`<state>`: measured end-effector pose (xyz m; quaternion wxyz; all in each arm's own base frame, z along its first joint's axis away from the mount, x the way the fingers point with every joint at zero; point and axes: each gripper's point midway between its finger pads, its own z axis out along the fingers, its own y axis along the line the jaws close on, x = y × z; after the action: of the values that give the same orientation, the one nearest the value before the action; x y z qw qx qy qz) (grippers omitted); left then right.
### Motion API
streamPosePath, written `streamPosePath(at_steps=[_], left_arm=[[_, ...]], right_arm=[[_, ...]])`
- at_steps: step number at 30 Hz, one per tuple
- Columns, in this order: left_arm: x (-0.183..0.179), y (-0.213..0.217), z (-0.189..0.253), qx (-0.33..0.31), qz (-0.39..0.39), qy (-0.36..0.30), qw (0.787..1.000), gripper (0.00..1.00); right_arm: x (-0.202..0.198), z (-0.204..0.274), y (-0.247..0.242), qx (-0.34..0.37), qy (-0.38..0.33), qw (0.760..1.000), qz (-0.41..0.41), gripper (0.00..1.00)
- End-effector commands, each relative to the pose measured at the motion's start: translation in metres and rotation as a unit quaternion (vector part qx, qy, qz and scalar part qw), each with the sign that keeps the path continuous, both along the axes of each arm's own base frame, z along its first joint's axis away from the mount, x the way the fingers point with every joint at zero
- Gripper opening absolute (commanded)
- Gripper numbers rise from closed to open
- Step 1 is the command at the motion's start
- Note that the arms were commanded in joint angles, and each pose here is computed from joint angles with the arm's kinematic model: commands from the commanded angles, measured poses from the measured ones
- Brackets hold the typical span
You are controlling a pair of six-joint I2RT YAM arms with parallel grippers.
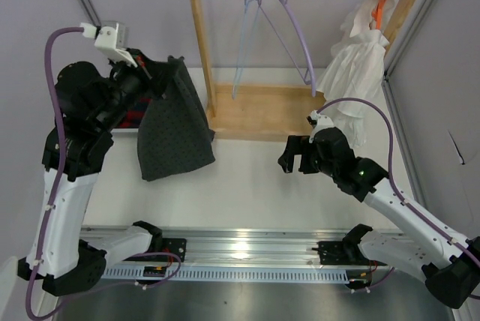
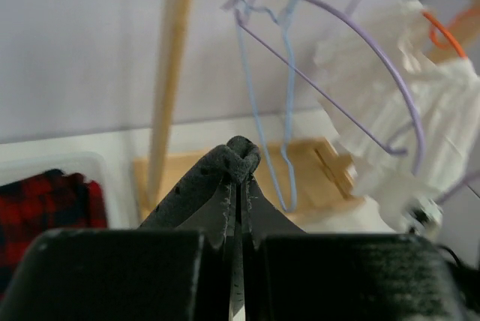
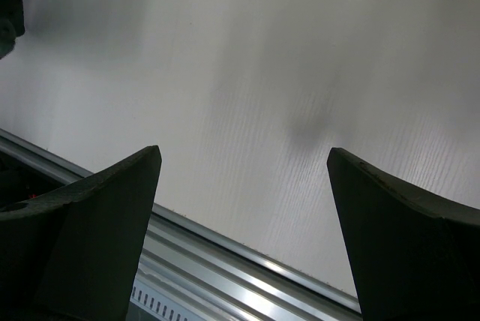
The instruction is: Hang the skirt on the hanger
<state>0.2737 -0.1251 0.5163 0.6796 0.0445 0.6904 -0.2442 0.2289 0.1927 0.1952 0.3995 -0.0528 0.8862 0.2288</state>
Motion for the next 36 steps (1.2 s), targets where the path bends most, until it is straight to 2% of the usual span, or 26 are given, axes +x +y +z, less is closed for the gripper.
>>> streamPosePath(at_steps=[1,7,14,17,22,25,26,32,36], left_arm=[[-0.039,-0.046,0.023,-0.001,-0.154,-0.043,0.987,0.00],[-0.084,-0.063,0.035,0.025,-0.261,-0.075,0.962,0.00],[-0.124,-0.074,0.054,0.025,-0.350,-0.114,0.930,0.00],[-0.130,-0.076,0.056,0.027,-0.365,-0.121,0.923,0.00],[-0.122,-0.077,0.046,0.029,-0.359,-0.103,0.927,0.00],[-0.104,-0.082,0.025,0.021,-0.351,-0.070,0.934,0.00],[-0.095,-0.086,0.006,0.018,-0.350,-0.041,0.936,0.00],[-0.067,-0.086,-0.039,0.029,-0.314,0.013,0.949,0.00],[-0.049,-0.082,-0.054,0.031,-0.277,0.042,0.959,0.00]], right_arm=[[0.011,0.022,0.004,0.016,-0.034,0.999,-0.005,0.99],[0.011,0.033,0.009,0.041,-0.045,0.998,-0.001,0.99],[0.012,0.035,0.015,0.059,-0.044,0.997,-0.001,0.99],[0.015,0.033,0.014,0.063,-0.043,0.997,-0.013,0.99],[0.022,0.024,0.011,0.067,-0.033,0.996,-0.045,0.99],[0.021,0.014,0.020,0.081,-0.015,0.996,-0.037,0.99],[0.020,0.012,0.024,0.089,-0.010,0.995,-0.033,0.98],[0.010,-0.017,0.032,0.097,0.018,0.995,-0.013,0.92],[-0.001,-0.030,0.035,0.099,0.028,0.995,0.008,0.74]])
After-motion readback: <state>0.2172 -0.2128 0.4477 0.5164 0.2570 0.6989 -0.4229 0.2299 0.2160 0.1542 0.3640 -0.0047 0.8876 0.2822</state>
